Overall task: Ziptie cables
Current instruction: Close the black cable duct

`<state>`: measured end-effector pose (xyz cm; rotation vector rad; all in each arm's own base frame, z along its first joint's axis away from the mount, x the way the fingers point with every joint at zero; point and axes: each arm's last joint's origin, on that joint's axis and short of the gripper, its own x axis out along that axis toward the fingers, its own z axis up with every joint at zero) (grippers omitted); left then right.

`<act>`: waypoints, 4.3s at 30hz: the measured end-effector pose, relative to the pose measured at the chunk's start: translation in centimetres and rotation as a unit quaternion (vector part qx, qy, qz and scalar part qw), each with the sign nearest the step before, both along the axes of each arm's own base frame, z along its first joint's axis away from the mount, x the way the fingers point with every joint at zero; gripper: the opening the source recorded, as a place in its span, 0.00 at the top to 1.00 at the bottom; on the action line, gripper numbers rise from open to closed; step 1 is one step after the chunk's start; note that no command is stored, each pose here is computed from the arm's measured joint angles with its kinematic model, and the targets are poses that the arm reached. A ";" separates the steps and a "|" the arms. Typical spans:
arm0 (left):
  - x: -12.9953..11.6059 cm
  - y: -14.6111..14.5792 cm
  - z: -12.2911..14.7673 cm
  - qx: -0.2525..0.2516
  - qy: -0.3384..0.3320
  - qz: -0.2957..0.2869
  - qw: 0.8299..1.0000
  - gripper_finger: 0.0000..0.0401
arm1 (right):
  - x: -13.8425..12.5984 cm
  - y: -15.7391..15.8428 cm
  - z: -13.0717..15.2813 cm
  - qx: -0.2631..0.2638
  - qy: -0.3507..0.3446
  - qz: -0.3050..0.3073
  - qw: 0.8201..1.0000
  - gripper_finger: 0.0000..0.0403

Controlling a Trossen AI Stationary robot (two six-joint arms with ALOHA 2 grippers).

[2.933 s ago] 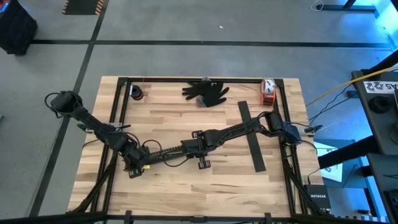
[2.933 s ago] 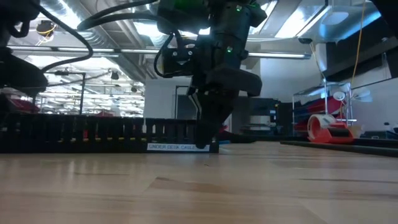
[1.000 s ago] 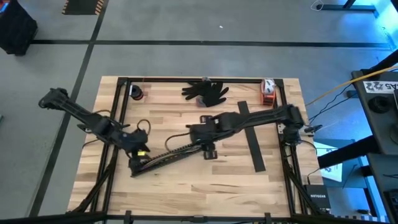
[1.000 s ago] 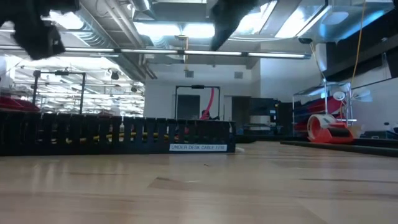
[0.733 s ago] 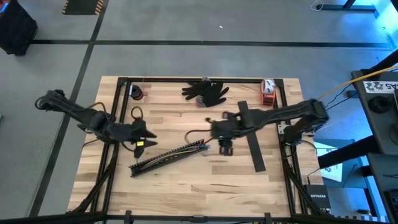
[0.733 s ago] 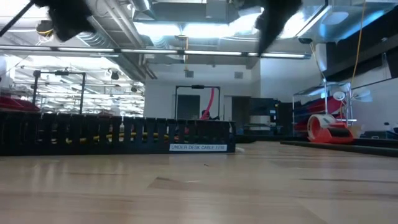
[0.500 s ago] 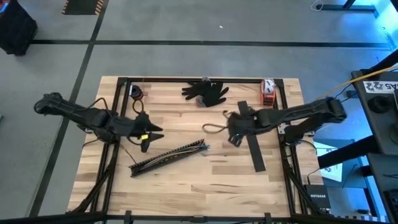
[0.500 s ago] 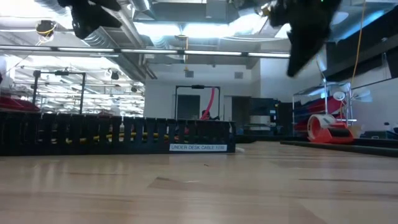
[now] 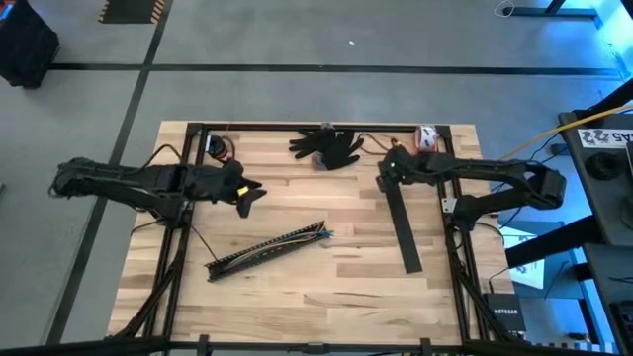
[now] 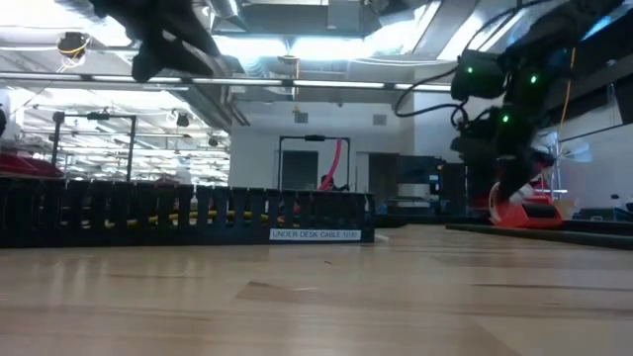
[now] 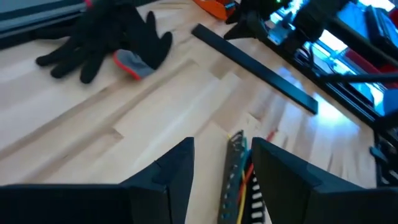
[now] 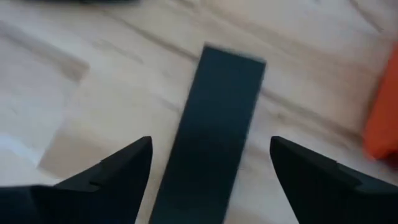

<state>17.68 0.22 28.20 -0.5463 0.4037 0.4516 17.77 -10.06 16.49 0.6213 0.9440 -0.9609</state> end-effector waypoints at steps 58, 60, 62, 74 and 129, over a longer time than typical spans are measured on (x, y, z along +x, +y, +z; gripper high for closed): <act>9.2 -3.3 -6.7 -0.019 0.219 -0.201 0.955 0.61 | 1.4 -0.4 -6.3 -0.059 0.000 -0.012 0.998 0.21; 9.5 -4.4 -7.7 -0.035 0.234 -0.203 0.950 0.61 | 1.4 -0.4 -6.3 -0.059 0.000 -0.010 0.998 0.21; 9.7 -5.2 -8.4 -0.042 0.242 -0.205 0.947 0.61 | 1.4 -0.4 -6.3 -0.061 0.004 -0.004 0.998 0.21; 9.9 -5.7 -13.2 -0.010 0.367 -0.197 0.909 0.64 | 1.6 -0.4 -6.3 -0.064 0.003 0.016 0.998 0.21; 9.8 -4.2 -9.5 0.064 0.357 -0.274 0.891 0.67 | 1.7 -0.2 -6.2 -0.035 -0.002 0.076 0.997 0.47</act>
